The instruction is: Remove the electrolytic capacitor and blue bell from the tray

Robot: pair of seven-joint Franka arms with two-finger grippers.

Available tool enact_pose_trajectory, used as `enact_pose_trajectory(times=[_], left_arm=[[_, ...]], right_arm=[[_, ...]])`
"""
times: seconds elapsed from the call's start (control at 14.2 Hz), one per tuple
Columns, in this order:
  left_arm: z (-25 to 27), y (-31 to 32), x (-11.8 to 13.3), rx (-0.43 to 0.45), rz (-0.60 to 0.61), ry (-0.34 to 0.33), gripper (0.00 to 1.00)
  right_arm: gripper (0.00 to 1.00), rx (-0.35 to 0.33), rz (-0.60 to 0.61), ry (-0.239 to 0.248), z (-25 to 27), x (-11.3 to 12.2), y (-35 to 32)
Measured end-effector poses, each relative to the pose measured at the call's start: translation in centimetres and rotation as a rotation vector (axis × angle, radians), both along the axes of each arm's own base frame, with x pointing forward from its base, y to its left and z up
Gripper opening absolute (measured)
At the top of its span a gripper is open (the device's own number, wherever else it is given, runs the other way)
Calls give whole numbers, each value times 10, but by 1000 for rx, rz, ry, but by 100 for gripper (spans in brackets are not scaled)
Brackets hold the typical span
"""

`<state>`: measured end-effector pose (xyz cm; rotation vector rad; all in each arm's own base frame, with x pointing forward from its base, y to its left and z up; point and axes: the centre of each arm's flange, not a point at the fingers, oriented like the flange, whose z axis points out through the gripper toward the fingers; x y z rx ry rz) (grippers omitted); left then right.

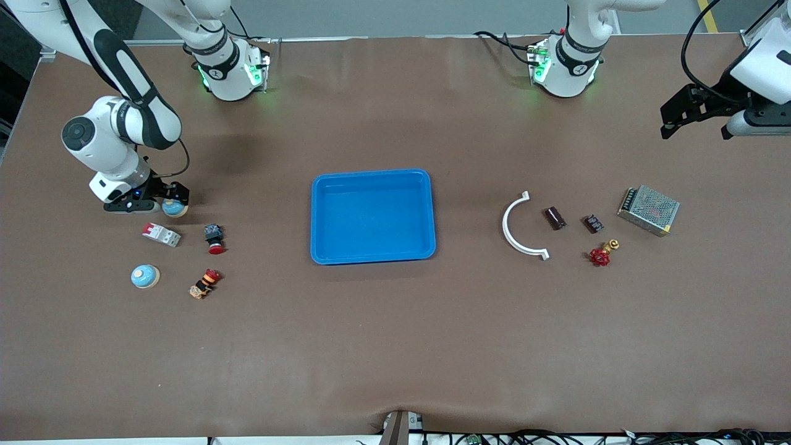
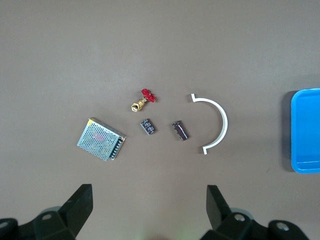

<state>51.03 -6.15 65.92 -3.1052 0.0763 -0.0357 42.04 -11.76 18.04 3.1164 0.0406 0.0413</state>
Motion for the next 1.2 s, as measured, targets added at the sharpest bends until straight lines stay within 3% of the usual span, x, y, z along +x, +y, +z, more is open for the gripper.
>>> enact_pose_trajectory(times=[0.14, 0.35, 0.56, 0.7, 0.92, 1.2], left_arm=[[1, 1, 0, 3, 1, -2, 100], [6, -4, 1, 99, -19, -36, 100], [6, -14, 2, 93, -30, -42, 100], [-2, -14, 7, 91, -24, -30, 100], [-8, -9, 11, 87, -6, -20, 100], [-8, 15, 14, 19, 51, -9, 100]], right_arm=[[100, 0, 0, 0, 0, 0, 1], [100, 1, 0, 0, 0, 0, 1], [100, 3, 0, 9, 0, 0, 1], [100, 9, 0, 43, 4, -1, 2], [100, 12, 1, 91, 34, 0, 2], [100, 8, -2, 110, 76, -1, 1]])
